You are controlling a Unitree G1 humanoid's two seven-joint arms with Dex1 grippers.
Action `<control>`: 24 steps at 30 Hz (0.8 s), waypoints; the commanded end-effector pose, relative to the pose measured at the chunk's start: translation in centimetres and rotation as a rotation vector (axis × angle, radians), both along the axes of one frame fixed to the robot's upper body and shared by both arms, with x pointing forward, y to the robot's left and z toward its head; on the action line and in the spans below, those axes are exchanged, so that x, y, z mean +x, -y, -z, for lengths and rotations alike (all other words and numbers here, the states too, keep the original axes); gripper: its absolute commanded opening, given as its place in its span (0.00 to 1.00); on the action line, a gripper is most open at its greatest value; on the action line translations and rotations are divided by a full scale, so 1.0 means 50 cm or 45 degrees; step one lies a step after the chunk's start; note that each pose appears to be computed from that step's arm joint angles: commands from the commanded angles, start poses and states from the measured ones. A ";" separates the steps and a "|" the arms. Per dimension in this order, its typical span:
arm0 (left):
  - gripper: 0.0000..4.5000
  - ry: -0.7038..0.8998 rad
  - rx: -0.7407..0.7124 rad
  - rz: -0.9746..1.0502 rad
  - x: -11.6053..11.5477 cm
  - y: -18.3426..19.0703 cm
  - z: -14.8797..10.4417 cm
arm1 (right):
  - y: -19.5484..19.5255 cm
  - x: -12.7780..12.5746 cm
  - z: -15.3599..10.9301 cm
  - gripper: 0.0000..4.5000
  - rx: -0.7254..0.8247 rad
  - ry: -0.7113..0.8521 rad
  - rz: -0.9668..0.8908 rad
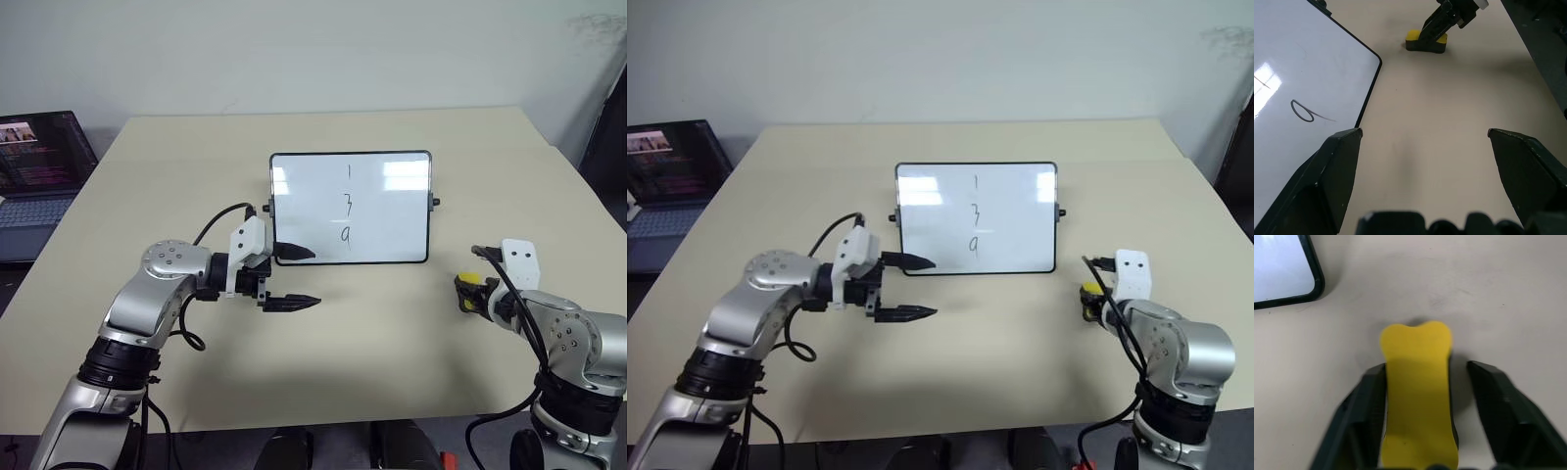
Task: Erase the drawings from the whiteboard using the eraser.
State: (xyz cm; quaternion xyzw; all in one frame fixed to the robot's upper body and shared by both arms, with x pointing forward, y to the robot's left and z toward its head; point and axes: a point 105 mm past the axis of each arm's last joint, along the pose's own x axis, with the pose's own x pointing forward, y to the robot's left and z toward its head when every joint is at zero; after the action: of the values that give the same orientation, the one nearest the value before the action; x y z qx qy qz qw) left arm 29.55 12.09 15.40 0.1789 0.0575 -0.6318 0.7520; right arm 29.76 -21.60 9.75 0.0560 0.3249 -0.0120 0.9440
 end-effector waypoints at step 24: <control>1.00 0.194 -0.056 -0.188 0.054 0.000 -0.038 | -0.066 0.088 -0.181 0.25 -0.285 0.574 -0.245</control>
State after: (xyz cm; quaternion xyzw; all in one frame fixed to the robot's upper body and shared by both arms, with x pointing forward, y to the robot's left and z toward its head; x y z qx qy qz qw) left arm 31.62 11.79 16.15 0.1928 0.0234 -0.5809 0.7905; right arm 33.84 -19.00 17.04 -0.0690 0.1509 0.0449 0.9851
